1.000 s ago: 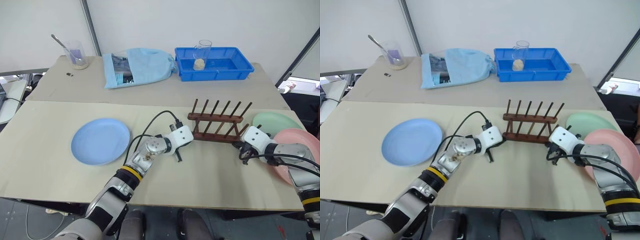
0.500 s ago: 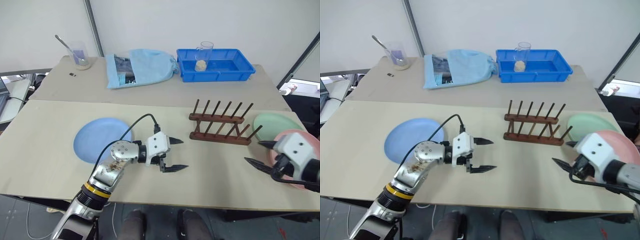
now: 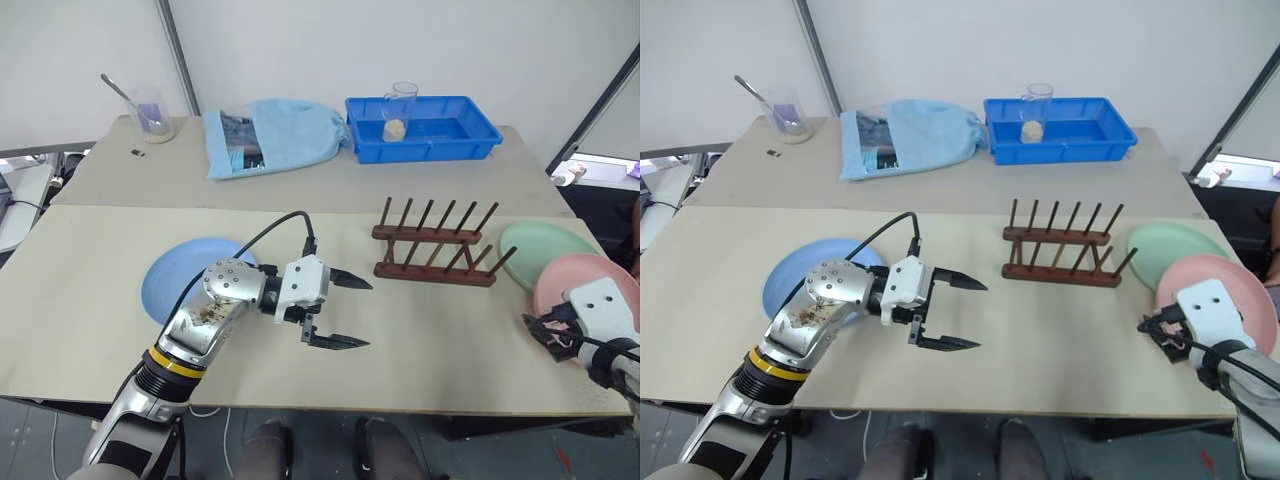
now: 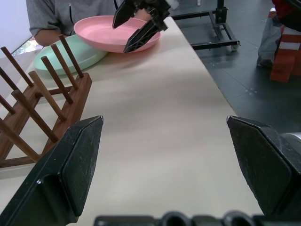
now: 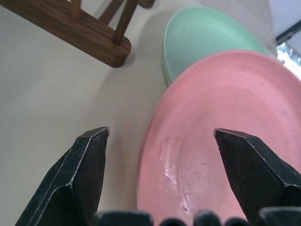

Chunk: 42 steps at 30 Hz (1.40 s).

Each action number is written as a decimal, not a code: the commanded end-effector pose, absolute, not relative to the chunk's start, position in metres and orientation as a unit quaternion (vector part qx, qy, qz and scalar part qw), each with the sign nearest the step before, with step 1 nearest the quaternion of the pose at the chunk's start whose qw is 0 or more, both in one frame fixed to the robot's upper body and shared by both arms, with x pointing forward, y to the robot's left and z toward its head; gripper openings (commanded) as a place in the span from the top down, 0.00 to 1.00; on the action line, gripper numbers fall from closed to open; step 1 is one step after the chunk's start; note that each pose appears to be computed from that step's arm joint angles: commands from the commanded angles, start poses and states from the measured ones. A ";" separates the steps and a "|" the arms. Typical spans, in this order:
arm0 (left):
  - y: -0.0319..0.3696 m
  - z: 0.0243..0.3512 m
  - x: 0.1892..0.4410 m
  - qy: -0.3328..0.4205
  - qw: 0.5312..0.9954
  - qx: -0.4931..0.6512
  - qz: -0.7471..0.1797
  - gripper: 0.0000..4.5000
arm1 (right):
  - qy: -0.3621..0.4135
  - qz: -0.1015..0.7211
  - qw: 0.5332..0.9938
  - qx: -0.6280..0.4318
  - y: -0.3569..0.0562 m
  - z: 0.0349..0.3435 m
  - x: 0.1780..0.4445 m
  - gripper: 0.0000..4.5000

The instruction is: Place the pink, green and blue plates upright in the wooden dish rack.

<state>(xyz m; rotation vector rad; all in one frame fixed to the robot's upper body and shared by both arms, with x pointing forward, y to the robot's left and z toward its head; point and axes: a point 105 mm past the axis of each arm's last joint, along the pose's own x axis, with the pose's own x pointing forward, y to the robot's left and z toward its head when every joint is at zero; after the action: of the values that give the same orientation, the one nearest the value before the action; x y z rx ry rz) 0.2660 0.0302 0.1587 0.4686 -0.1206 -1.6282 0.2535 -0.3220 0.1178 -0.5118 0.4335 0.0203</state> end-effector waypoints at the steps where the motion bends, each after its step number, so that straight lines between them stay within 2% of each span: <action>1: 0.029 0.170 0.266 -0.081 0.658 0.215 -0.717 0.00 | 0.215 -0.007 0.946 -0.243 -0.325 0.121 0.255 0.24; 5: 0.030 0.170 0.267 -0.082 0.662 0.216 -0.713 0.00 | 0.222 -0.015 0.947 -0.230 -0.323 0.119 0.254 0.52; 11: 0.028 0.173 0.267 -0.087 0.666 0.212 -0.710 0.00 | 0.221 -0.026 0.948 -0.229 -0.323 0.120 0.249 0.99; 18: 0.031 0.175 0.266 -0.086 0.669 0.207 -0.708 0.00 | 0.187 -0.053 0.949 -0.249 -0.322 0.151 0.237 1.00; 23: 0.037 0.181 0.270 -0.088 0.683 0.203 -0.696 0.00 | 0.096 -0.053 0.950 -0.293 -0.315 0.215 0.238 1.00; 27: 0.041 0.191 0.274 -0.093 0.694 0.185 -0.690 0.00 | 0.008 0.028 0.957 -0.289 -0.292 0.261 0.258 1.00; 33: 0.045 0.210 0.280 -0.108 0.707 0.147 -0.683 0.00 | -0.073 0.194 0.972 -0.107 -0.265 0.299 0.276 1.00; 37: 0.050 0.218 0.278 -0.100 0.706 0.135 -0.688 0.00 | -0.064 0.269 0.961 0.011 -0.267 0.311 0.280 1.00; 42: 0.049 0.230 0.279 -0.104 0.712 0.126 -0.683 0.00 | -0.040 0.310 0.946 0.090 -0.269 0.311 0.286 1.00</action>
<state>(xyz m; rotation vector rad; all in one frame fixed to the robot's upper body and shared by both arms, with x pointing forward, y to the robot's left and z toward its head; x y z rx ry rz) 0.2850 0.0510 0.2131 0.2624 -0.1657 -1.5062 0.2925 -0.2679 0.2970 0.1737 -0.0426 0.6042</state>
